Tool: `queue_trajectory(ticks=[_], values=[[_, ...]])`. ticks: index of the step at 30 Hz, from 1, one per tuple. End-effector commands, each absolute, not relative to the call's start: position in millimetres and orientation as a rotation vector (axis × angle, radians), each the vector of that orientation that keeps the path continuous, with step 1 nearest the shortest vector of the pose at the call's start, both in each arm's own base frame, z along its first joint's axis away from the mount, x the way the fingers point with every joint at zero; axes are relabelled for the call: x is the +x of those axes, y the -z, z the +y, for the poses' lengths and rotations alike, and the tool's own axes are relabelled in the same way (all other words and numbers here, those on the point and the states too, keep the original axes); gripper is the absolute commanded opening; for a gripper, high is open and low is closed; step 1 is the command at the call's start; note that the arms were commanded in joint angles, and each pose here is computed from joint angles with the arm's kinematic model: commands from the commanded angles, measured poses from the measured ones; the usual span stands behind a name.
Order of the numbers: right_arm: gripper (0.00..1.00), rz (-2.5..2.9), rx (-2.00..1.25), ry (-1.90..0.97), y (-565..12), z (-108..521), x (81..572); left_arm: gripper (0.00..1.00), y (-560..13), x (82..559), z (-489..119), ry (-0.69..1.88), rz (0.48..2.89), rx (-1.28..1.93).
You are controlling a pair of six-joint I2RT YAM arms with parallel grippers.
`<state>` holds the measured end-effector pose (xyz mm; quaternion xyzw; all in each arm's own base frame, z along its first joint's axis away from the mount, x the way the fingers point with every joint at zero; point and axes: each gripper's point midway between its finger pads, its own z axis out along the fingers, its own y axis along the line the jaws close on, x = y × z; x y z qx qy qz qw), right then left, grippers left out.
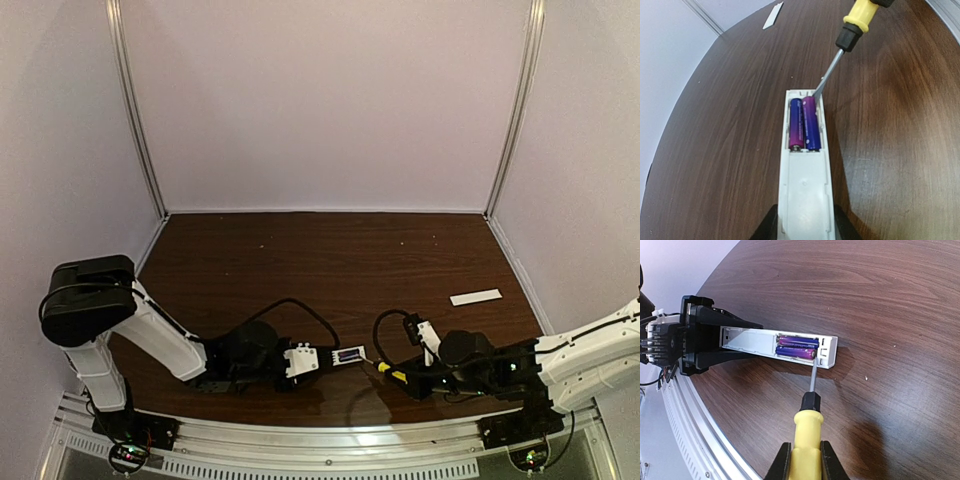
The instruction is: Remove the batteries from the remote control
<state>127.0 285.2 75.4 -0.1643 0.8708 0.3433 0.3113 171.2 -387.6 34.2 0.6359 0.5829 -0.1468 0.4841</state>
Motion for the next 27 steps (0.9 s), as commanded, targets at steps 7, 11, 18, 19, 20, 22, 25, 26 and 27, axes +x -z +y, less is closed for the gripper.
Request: queue_trajectory(ticks=[7, 11, 18, 19, 20, 22, 25, 26, 27], values=[[0.00, 2.241, -0.590, -1.146, -97, 308, 97, 0.00, -69, 131, -415, 0.594, 1.213, 1.580], [0.00, 2.209, -0.580, -1.171, -103, 302, 95, 0.00, -78, 125, -413, 0.627, 1.187, 1.567], [0.00, 2.183, -0.569, -1.196, -110, 297, 94, 0.00, -81, 122, -412, 0.651, 1.180, 1.567], [0.00, 2.183, -0.570, -1.196, -109, 297, 94, 0.00, -81, 122, -412, 0.651, 1.180, 1.567], [0.00, 2.184, -0.570, -1.195, -109, 297, 94, 0.00, -82, 122, -412, 0.652, 1.181, 1.566], [0.00, 2.187, -0.573, -1.194, -108, 298, 94, 0.00, -82, 121, -412, 0.653, 1.180, 1.567], [0.00, 2.196, -0.576, -1.189, -106, 299, 94, 0.00, -82, 122, -412, 0.650, 1.181, 1.566], [0.00, 2.198, -0.576, -1.186, -105, 299, 94, 0.00, -81, 122, -412, 0.650, 1.182, 1.566], [0.00, 2.199, -0.579, -1.184, -105, 300, 94, 0.00, -82, 122, -412, 0.649, 1.182, 1.565]])
